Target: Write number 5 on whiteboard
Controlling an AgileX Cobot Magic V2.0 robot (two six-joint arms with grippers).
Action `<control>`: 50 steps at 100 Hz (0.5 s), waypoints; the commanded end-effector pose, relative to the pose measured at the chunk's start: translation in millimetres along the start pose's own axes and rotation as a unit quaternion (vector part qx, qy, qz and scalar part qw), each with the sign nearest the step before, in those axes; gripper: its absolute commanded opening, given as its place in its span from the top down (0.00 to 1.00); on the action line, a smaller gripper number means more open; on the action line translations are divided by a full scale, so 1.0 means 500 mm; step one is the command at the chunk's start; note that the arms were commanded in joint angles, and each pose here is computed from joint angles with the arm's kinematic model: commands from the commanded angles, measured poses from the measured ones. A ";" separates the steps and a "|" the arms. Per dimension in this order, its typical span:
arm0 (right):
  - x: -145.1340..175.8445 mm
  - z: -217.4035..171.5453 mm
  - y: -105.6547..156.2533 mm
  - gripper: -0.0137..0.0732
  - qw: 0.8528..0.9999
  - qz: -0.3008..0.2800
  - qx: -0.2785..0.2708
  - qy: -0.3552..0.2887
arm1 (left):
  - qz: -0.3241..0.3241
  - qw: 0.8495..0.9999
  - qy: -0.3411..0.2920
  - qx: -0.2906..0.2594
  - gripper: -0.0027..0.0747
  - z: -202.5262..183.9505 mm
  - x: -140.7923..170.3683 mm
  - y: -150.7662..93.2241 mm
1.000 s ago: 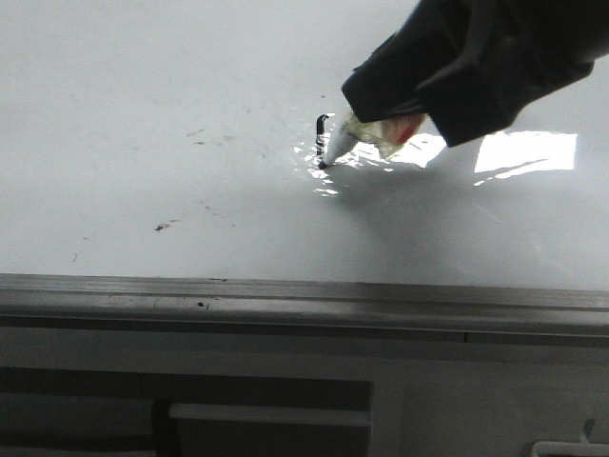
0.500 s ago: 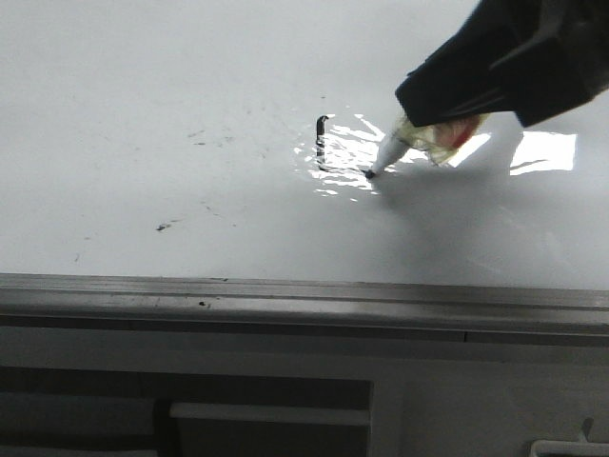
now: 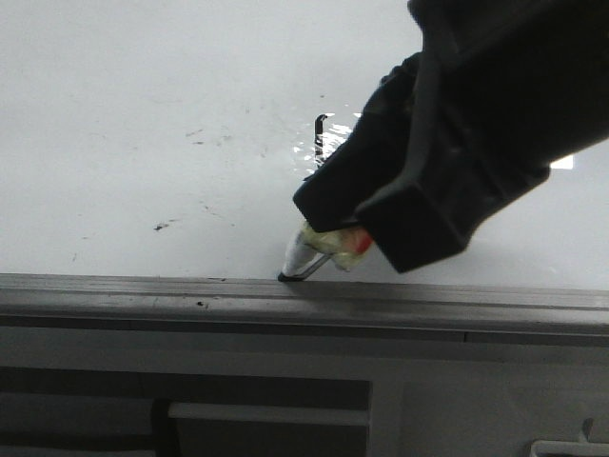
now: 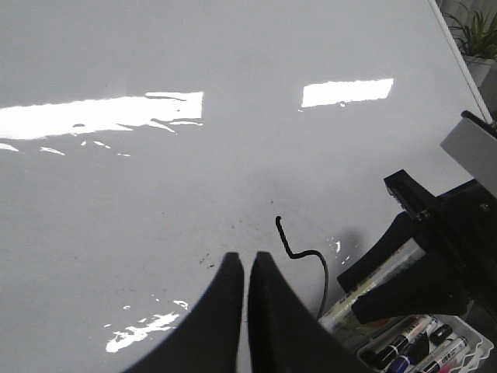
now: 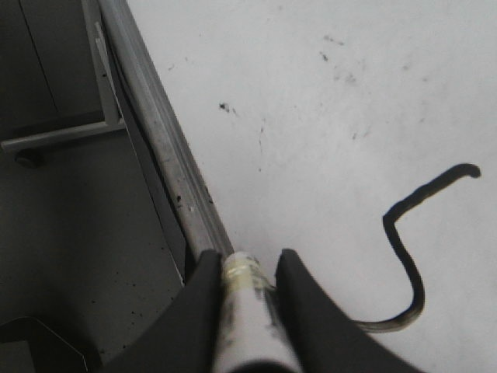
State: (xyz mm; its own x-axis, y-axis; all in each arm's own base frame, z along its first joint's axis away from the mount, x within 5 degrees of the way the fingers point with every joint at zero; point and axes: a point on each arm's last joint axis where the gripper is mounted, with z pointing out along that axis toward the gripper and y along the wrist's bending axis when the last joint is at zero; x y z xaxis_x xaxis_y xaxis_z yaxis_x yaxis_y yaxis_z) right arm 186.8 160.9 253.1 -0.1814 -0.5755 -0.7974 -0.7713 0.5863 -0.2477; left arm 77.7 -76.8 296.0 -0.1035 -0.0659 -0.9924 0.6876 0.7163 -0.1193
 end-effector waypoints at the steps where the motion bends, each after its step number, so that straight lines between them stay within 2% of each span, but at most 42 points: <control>1: -0.035 -0.012 -0.021 0.90 0.998 -0.003 0.034 -0.045 | -0.001 1.000 -0.012 -0.003 0.99 0.001 -0.017 -0.001; 18: -0.089 -0.093 -0.031 0.90 0.992 -0.010 0.049 -0.116 | -0.001 1.000 -0.011 -0.001 0.99 0.001 -0.017 -0.001; 29: -0.105 -0.138 -0.045 0.90 0.983 -0.008 0.083 -0.163 | -0.001 1.000 -0.011 -0.001 0.99 0.001 -0.017 -0.001; 40: -0.098 -0.147 -0.070 0.90 0.980 0.004 0.114 -0.162 | -0.001 1.000 -0.011 -0.002 0.99 0.001 -0.017 -0.001; 50: -0.082 -0.135 -0.095 0.90 0.982 0.018 0.131 -0.135 | -0.001 1.000 -0.011 -0.002 0.99 0.001 -0.017 -0.001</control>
State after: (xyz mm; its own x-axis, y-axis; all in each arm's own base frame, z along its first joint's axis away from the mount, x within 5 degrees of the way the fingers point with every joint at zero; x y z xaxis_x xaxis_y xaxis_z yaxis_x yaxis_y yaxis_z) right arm 178.3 127.6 319.6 -0.0479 -0.4302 -0.9015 -0.6551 0.6949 -0.2967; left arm 77.6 -76.9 296.0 -0.1040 -0.0654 -0.9924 0.6890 0.7149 -0.1193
